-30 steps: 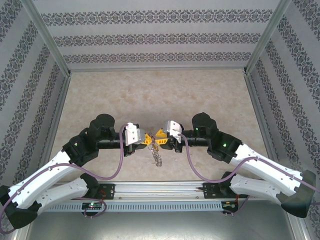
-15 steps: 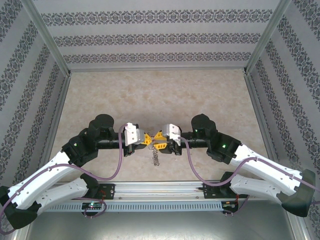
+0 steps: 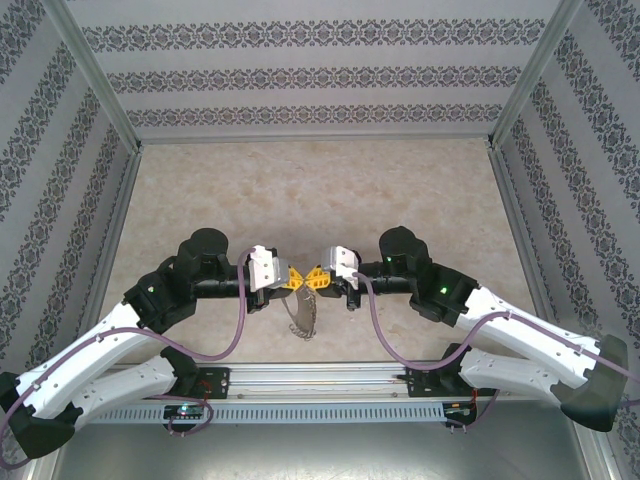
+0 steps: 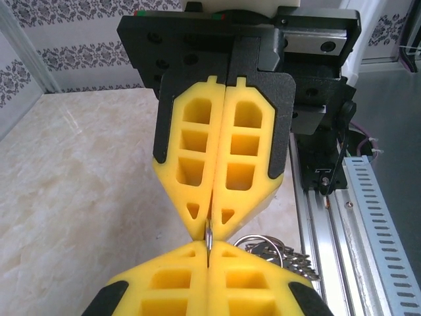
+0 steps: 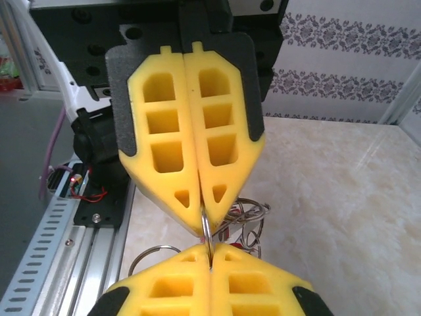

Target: Put the keys on the keyring

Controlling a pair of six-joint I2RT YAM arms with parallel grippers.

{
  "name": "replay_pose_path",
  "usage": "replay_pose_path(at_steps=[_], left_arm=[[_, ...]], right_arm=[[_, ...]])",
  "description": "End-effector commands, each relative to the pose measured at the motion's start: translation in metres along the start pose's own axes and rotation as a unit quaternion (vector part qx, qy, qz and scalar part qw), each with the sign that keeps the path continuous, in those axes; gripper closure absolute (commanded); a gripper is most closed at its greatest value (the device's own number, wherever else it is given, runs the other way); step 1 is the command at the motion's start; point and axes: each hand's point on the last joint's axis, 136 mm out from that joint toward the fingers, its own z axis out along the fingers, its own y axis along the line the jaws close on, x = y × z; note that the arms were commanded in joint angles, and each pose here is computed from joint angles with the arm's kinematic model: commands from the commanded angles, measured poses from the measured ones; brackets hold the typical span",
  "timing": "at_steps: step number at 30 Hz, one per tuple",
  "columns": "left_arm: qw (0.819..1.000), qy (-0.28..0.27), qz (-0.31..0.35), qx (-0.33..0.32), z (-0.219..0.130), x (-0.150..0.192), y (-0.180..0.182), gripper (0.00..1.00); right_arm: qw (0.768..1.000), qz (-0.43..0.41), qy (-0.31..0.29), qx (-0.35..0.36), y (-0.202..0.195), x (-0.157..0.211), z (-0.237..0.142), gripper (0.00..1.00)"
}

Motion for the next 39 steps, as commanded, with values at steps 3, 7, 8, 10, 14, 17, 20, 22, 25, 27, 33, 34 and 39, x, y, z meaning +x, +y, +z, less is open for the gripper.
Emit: replay_pose_path(at_steps=[3,7,8,10,14,17,20,22,25,27,33,34,39], left_arm=[[0.999,0.013,0.016,-0.045,-0.007,-0.005,0.014,0.91],[0.996,0.041,0.021,-0.082,-0.008,0.003,0.026,0.82],[0.995,0.044,0.022,-0.085,-0.008,0.003,0.028,0.81],[0.994,0.052,0.026,-0.094,-0.005,0.004,0.032,0.8],[0.995,0.046,0.031,-0.088,0.003,0.001,0.033,0.76],[0.996,0.054,0.029,-0.069,0.011,0.004,0.03,0.76],[0.997,0.055,0.025,-0.052,0.015,0.006,0.025,0.76],[0.997,0.056,0.023,-0.051,0.016,0.007,0.025,0.76],[0.997,0.057,0.022,-0.052,0.018,0.008,0.026,0.76],[0.997,0.058,0.023,-0.052,0.018,0.008,0.026,0.76],[0.997,0.066,0.021,-0.045,0.022,0.014,0.025,0.76],[0.997,0.064,0.022,-0.045,0.022,0.012,0.025,0.77],[0.997,0.069,0.017,-0.026,0.025,0.014,0.02,0.95]], right_arm=[[0.998,-0.014,0.016,0.057,-0.018,-0.005,-0.004,1.0],[0.995,-0.016,0.054,0.084,-0.027,0.005,-0.003,1.0],[0.994,-0.017,0.062,0.087,-0.028,0.008,-0.002,1.0],[0.993,-0.018,0.075,0.093,-0.03,0.01,0.001,1.0],[0.991,-0.017,0.086,0.098,-0.031,0.012,0.003,1.0],[0.991,-0.018,0.087,0.102,-0.032,0.012,0.002,1.0],[0.991,-0.018,0.086,0.101,-0.031,0.01,0.001,1.0],[0.991,-0.02,0.085,0.1,-0.03,0.01,0.0,1.0],[0.991,-0.021,0.087,0.096,-0.029,0.011,0.001,1.0],[0.991,-0.022,0.086,0.095,-0.029,0.01,0.001,1.0],[0.992,-0.028,0.08,0.091,-0.026,0.005,0.0,1.0],[0.992,-0.029,0.079,0.091,-0.026,0.004,0.0,1.0],[0.993,-0.03,0.075,0.089,-0.025,0.003,0.0,1.0]])
